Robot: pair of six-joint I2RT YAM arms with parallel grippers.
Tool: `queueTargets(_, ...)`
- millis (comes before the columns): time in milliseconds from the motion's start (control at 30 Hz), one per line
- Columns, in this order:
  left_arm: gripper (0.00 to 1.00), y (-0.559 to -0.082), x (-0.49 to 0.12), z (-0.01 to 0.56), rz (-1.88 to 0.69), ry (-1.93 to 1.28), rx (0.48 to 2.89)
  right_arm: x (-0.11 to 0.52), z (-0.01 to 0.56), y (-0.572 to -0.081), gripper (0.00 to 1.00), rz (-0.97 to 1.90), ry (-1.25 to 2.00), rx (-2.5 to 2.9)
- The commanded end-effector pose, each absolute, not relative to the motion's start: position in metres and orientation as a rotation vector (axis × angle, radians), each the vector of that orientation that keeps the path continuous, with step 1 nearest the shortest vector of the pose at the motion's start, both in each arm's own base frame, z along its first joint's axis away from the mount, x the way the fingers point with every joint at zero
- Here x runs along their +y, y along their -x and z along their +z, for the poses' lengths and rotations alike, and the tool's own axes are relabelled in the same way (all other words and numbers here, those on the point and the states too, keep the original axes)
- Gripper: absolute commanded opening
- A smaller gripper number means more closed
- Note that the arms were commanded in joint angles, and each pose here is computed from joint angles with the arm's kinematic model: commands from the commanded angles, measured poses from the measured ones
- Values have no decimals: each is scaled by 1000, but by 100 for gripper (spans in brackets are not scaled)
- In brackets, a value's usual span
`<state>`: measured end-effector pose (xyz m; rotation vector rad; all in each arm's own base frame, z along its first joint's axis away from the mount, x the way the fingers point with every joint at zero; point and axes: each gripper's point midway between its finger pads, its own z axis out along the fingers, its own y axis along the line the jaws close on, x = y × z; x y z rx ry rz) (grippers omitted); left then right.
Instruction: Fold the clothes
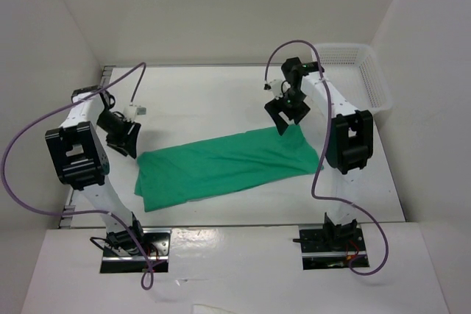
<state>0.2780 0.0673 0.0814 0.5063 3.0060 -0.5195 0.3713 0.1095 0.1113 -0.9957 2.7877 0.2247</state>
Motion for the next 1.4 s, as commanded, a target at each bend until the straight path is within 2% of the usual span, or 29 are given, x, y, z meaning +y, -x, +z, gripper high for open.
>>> queueTargets(0, 54, -294, 39, 82, -573, -513, 2913, 126, 113, -385, 87, 332, 923, 2755)
queueTargets(100, 57, -294, 38, 76, -536, -525, 2915, 129, 110, -384, 87, 367, 926, 2758)
queueTargets(500, 57, -304, 42, 34, -537, -511, 2939, 129, 111, -379, 87, 411, 929, 2767)
queueTargets(800, 57, -300, 36, 15, -625, -499, 2967, 113, 121, -386, 88, 388, 871, 2772)
queueTargets(867, 46, -299, 32, 17, -657, -509, 2955, 109, 123, -387, 88, 387, 856, 2775)
queueTargets(900, 36, -296, 31, 17, -667, -507, 2965, 109, 123, -387, 88, 386, 856, 2775)
queueTargets(933, 21, -296, 30, 15, -686, -516, 2962, 109, 123, -387, 88, 386, 856, 2775)
queueTargets(967, 0, -296, 30, 15, -686, -516, 2962, 107, 123, -388, 88, 369, 855, 2779)
queueTargets(1133, 0, -310, 34, 17, -675, -531, 2949, 101, 116, -392, 88, 352, 842, 2795)
queueTargets(1367, 0, -356, 51, 24, -602, -504, 2905, 91, 90, -410, 88, 264, 785, 2830)
